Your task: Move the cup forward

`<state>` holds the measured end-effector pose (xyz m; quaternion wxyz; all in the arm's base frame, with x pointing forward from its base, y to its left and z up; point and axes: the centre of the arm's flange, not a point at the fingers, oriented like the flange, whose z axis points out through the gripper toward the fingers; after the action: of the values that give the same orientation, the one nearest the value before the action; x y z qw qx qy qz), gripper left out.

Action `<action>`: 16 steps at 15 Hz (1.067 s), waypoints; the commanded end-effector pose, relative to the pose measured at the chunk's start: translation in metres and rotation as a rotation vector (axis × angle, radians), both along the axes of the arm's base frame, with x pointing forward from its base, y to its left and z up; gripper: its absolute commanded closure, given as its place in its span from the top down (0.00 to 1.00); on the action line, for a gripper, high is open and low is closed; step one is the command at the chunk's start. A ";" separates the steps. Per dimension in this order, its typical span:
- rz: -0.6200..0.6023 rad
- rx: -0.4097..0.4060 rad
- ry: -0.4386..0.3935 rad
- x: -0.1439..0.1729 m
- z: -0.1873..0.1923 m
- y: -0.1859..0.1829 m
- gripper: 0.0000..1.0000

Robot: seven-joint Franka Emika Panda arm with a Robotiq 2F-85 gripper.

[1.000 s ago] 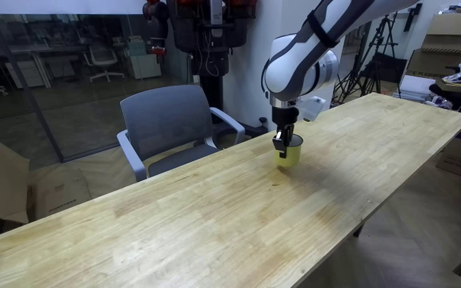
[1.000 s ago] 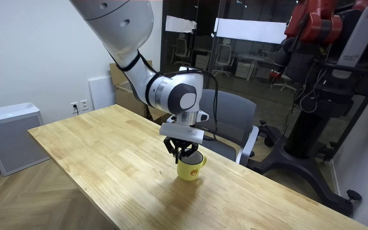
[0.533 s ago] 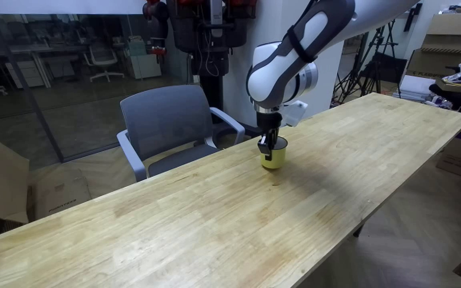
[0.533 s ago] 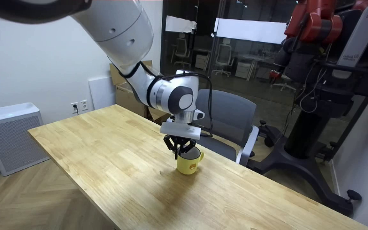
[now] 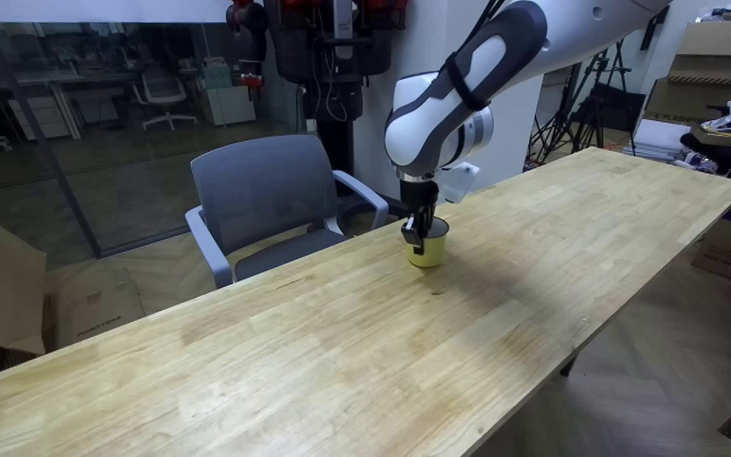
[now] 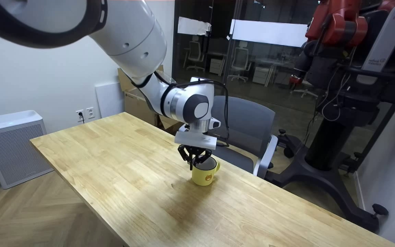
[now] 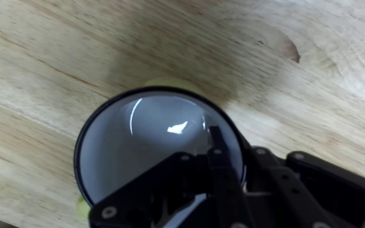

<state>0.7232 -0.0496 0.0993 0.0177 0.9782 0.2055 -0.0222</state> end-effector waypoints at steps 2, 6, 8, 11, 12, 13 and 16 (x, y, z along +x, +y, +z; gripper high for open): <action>-0.031 -0.021 0.003 0.013 0.006 0.002 0.03; -0.047 -0.020 0.006 0.011 0.009 0.002 0.42; -0.053 -0.024 -0.001 0.008 0.014 0.003 0.56; -0.067 -0.031 -0.018 0.002 0.026 0.005 0.76; -0.071 -0.032 -0.024 0.000 0.031 0.006 0.82; -0.076 -0.032 -0.029 -0.001 0.036 0.007 0.90; -0.098 -0.024 -0.035 -0.004 0.053 0.013 1.00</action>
<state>0.7324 -0.0449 0.1269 0.0232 0.9838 0.1778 -0.0072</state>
